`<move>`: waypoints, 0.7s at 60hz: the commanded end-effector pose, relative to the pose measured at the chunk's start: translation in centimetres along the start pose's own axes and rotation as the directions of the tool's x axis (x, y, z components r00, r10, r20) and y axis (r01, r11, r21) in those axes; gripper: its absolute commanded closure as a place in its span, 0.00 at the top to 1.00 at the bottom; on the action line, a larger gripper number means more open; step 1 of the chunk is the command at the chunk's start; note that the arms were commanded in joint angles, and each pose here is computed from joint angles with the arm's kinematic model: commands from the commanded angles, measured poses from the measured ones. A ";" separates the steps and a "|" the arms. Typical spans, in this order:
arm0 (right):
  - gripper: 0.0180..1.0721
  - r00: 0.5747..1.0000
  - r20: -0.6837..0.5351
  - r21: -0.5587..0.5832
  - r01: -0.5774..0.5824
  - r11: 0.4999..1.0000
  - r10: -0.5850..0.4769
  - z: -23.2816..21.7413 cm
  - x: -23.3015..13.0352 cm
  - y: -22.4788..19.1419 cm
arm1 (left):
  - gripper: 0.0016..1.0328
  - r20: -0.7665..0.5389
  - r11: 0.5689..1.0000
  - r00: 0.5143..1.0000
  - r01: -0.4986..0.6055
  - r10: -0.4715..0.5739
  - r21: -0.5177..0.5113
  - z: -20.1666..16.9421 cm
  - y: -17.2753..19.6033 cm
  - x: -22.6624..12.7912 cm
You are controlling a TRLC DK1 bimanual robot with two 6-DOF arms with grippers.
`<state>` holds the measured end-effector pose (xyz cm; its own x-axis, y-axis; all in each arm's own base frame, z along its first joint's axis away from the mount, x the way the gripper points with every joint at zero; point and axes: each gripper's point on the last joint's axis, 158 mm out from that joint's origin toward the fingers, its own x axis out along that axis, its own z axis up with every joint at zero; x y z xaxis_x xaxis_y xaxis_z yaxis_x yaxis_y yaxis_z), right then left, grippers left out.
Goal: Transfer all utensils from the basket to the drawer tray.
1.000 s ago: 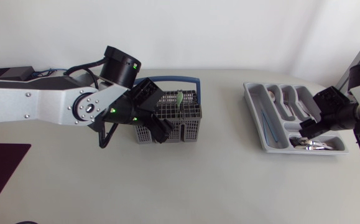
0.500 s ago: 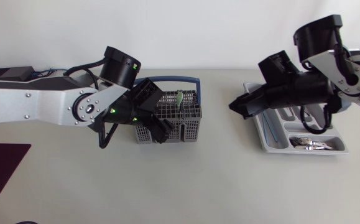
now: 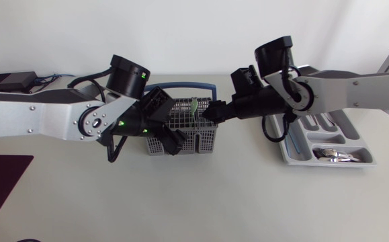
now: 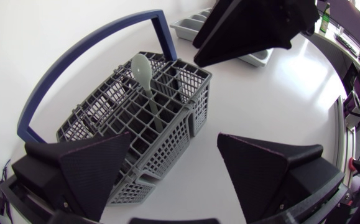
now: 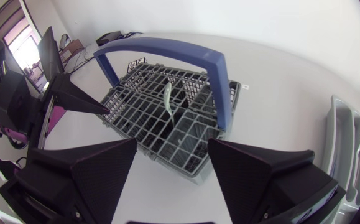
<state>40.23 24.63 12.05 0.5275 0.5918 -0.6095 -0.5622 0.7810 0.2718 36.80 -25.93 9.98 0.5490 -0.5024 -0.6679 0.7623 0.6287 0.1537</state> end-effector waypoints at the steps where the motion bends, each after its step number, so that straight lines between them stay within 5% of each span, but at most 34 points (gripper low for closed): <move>1: 0.71 0.999 0.028 0.024 -0.015 1.000 0.014 1.0 1.2 1.1 | 0.95 -0.017 0.999 1.000 -0.003 0.002 -0.036 -1.2 0.2 0.4; 17: 0.48 0.993 0.109 0.029 0.038 0.999 -0.041 2.2 3.5 0.4 | 0.95 -0.010 0.998 1.000 -0.025 0.025 -0.055 -1.6 1.5 1.3; 42: 0.37 0.989 0.136 0.022 0.059 0.998 -0.061 3.2 6.0 0.7 | 0.95 -0.013 0.998 1.000 -0.028 0.027 -0.062 -1.9 1.9 2.1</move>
<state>43.95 28.70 10.84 0.6273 0.5686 -0.5322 -0.5356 0.8111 0.2352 38.89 -25.11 9.05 0.5815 -0.4883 -0.6507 0.7276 0.6700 0.1474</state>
